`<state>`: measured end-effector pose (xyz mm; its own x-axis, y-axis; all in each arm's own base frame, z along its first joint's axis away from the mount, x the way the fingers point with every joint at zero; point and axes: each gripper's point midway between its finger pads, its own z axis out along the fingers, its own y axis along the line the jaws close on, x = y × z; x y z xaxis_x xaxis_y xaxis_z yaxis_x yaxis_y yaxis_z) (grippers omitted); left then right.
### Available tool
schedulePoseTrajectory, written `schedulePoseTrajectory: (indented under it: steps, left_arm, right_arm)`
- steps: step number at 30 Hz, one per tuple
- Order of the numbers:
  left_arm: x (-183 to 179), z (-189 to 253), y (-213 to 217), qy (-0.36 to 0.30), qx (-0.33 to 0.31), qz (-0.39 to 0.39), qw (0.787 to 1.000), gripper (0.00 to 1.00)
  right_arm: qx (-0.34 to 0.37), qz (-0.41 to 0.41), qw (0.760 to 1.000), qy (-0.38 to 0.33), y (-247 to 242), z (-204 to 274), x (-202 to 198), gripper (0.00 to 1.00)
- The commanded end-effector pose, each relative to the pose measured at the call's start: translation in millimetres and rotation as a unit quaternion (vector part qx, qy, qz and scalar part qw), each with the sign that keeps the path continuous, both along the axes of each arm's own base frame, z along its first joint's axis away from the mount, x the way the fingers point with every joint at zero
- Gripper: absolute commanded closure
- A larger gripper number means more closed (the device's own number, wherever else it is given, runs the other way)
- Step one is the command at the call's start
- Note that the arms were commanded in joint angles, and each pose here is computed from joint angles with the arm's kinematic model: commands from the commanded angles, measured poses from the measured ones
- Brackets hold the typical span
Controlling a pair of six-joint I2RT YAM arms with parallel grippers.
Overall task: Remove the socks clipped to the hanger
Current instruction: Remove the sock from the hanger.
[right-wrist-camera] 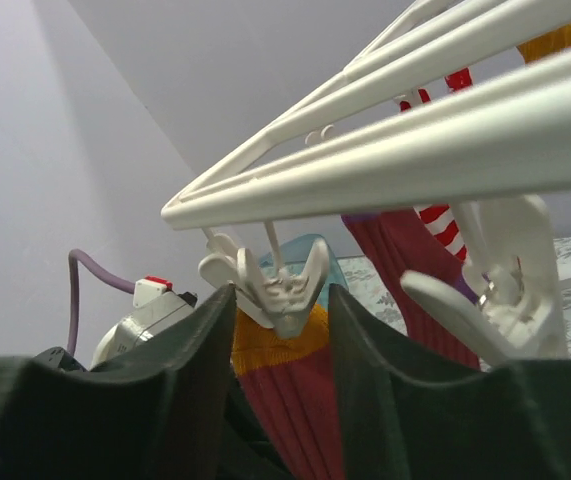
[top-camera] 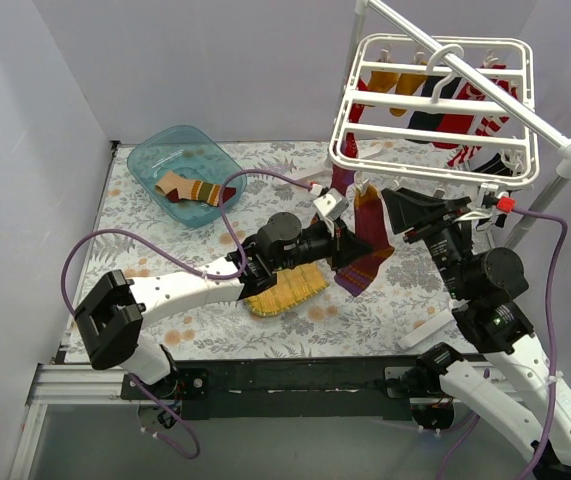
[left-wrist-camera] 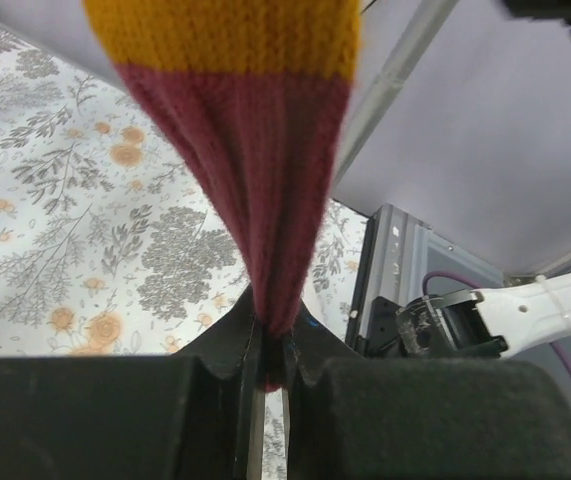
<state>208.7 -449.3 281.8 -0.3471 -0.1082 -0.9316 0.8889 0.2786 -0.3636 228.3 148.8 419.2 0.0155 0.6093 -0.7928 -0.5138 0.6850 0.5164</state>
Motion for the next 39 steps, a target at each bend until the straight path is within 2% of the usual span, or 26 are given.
schedulePoseTrajectory:
  steps: [1, 2, 5, 12, 15, 22, 29, 32, 34, 39]
  left_arm:
    - [-11.3, 37.5, 9.3, -0.013, -0.036, 0.019, 0.999, 1.00]
    - [-10.3, 39.9, 9.0, -0.011, -0.037, 0.024, 0.999, 1.00]
    - [-10.3, 39.5, 8.2, 0.002, -0.034, 0.033, 0.999, 1.00]
    - [-8.1, 42.4, 5.4, 0.018, -0.032, 0.041, 0.998, 1.00]
    - [-7.7, 44.4, 4.4, 0.018, -0.033, 0.041, 0.998, 1.00]
    - [-7.1, 45.5, 0.8, 0.017, -0.030, 0.038, 0.999, 1.00]
    - [-8.8, 46.8, -4.0, 0.019, -0.030, 0.030, 0.999, 1.00]
    - [-10.1, 46.0, -8.0, 0.022, -0.030, 0.023, 0.999, 1.00]
    - [-10.8, 44.7, -10.5, 0.025, -0.030, 0.019, 0.999, 1.00]
    - [-16.6, 43.2, -16.5, 0.039, -0.038, -0.002, 0.999, 1.00]
  right_arm:
    - [-0.008, 0.011, 1.000, -0.005, -2.1, -2.2, -10.9, 0.45]
    - [-0.011, 0.016, 1.000, -0.001, -0.6, -8.3, -12.3, 0.40]
    - [-0.010, 0.026, 1.000, 0.009, -1.6, -17.6, -19.0, 0.34]
    - [-0.020, 0.020, 0.999, 0.033, -13.1, -49.3, -31.3, 0.29]
    - [-0.039, 0.019, 0.997, 0.063, -13.8, -86.1, -31.8, 0.27]
    - [-0.052, 0.025, 0.996, 0.068, -14.2, -141.2, -36.9, 0.20]
    - [-0.082, 0.045, 0.993, 0.077, -4.2, -170.0, -35.2, 0.17]
    - [-0.081, 0.063, 0.992, 0.067, 4.4, -168.9, -34.3, 0.17]
    - [-0.085, 0.072, 0.992, 0.064, 8.6, -169.4, -34.4, 0.11]
    - [-0.092, 0.073, 0.991, 0.062, 11.8, -167.8, -30.4, 0.10]
